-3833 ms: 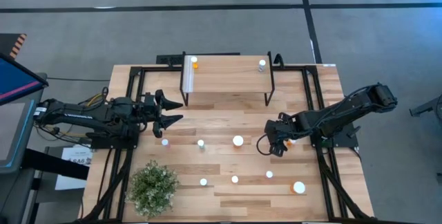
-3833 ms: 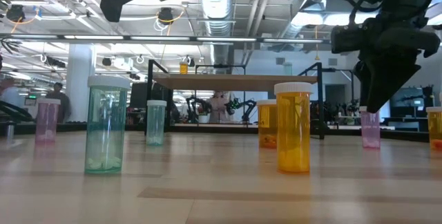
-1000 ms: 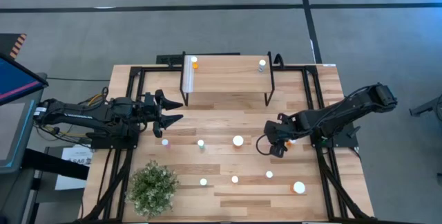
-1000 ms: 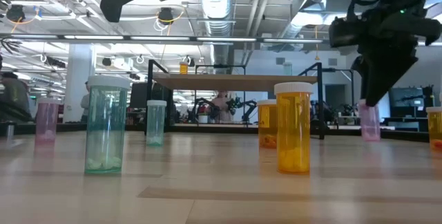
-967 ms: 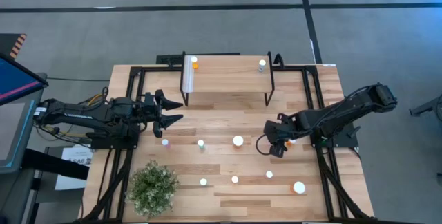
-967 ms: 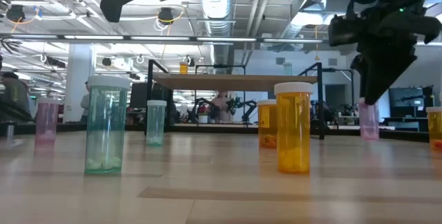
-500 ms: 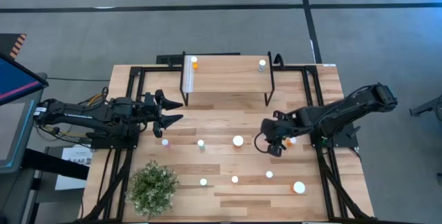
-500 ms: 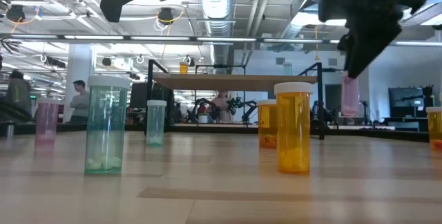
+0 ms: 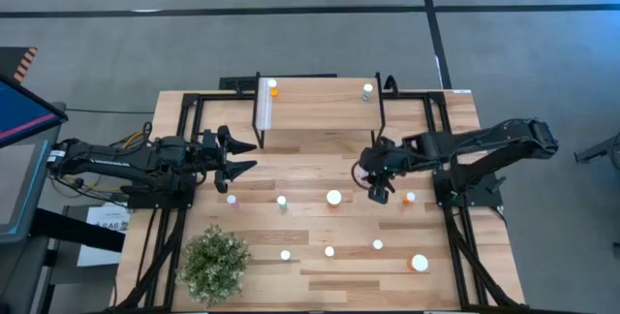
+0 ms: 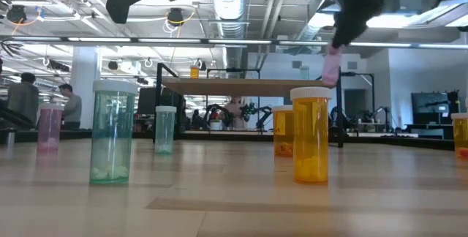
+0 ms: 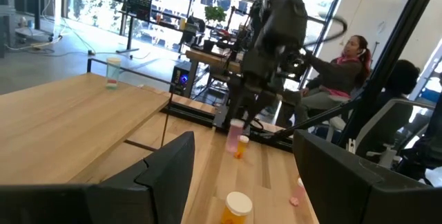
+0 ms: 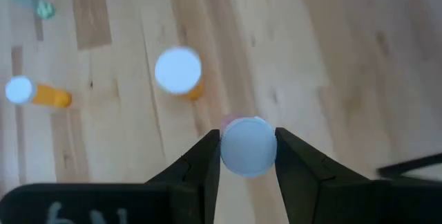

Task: Pick and place medicine bottles onto shelf by color
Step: Put the pink pill bottle on the shelf

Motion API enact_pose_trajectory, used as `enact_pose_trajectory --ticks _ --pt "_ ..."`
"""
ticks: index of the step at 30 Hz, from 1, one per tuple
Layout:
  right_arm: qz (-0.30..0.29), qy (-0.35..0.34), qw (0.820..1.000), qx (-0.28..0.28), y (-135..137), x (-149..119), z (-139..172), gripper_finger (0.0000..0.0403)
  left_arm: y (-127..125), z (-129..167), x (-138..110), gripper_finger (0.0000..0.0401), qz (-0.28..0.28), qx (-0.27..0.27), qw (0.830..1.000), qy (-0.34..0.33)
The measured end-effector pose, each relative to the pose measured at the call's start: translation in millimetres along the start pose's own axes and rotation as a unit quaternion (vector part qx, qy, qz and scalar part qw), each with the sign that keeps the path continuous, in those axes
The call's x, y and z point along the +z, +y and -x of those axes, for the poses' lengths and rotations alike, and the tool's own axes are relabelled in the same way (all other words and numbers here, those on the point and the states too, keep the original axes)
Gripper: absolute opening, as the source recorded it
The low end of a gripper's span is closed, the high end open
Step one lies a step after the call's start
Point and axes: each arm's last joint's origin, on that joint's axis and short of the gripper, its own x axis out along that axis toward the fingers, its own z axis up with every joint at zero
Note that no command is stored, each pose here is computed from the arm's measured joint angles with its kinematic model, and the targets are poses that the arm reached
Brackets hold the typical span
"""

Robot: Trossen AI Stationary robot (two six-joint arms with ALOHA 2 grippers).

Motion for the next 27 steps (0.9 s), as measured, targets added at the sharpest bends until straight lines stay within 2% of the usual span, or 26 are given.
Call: enact_pose_trajectory --ticks 7,15,19,27 --pt "0.003 -0.041 0.999 -0.024 -24 29 25 0.0135 0 0 0 0.0233 0.0 0.0 1.0 0.0" --pt "-0.035 -0.078 0.993 -0.085 -74 51 52 0.0137 0 0 0 0.0233 0.0 0.0 1.0 0.0" --pt "-0.072 -0.088 0.987 -0.116 -102 54 61 0.0137 0 0 0 0.0233 0.0 0.0 1.0 0.0" --pt "-0.11 -0.069 0.985 -0.118 -138 45 67 0.014 0 0 0 0.0233 0.0 0.0 1.0 0.0"
